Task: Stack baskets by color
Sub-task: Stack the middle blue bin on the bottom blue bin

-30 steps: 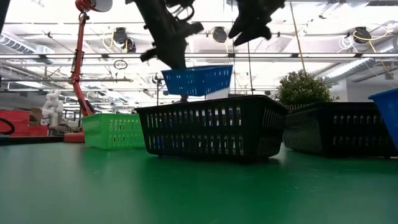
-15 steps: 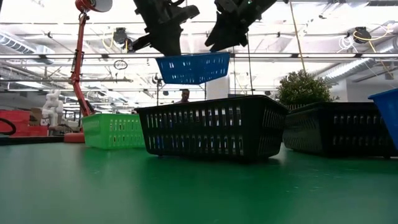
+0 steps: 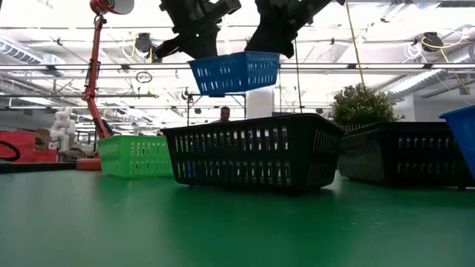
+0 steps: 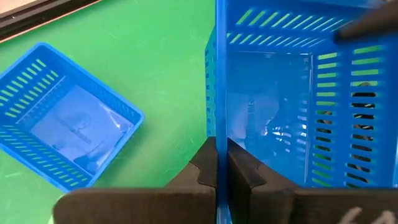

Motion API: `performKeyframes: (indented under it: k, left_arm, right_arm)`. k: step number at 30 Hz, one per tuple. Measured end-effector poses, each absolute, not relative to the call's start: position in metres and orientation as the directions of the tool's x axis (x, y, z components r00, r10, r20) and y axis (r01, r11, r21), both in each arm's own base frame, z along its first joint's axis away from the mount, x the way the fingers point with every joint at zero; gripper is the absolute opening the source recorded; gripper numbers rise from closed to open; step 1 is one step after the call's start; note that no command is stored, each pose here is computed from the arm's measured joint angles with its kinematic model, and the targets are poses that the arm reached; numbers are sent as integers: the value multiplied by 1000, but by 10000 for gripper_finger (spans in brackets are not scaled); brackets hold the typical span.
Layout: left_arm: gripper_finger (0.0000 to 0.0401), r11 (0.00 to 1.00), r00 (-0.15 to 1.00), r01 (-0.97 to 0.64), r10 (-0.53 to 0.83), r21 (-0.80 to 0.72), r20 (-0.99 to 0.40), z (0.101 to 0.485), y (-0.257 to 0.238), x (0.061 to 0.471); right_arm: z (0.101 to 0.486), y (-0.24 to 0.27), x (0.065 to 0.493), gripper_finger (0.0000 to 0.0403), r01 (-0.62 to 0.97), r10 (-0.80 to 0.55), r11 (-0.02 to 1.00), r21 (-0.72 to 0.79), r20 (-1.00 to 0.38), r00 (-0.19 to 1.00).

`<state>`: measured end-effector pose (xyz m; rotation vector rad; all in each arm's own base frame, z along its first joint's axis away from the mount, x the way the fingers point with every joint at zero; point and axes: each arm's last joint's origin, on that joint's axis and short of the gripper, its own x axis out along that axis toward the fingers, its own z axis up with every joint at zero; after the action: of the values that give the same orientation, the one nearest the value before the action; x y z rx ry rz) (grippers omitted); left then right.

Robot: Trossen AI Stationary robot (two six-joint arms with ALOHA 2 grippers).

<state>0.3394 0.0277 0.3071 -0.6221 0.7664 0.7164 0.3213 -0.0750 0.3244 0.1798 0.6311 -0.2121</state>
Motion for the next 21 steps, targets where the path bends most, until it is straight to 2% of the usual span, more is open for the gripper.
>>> performKeyframes:
  k: [4, 17, 21]
  left_arm:
    - [10, 602, 512, -763, 342, -235, -788, 307, 28, 339]
    - [6, 574, 504, -783, 358, -241, -786, 307, 34, 339]
    - [11, 575, 513, -780, 361, -247, -779, 307, 33, 340]
  right_arm:
    - [324, -70, 322, 164, 212, -119, 974, 86, -601, 791]
    - [335, -63, 307, 164, 229, -106, 965, 125, -614, 782]
    - [333, -60, 310, 164, 238, -171, 971, 26, -622, 765]
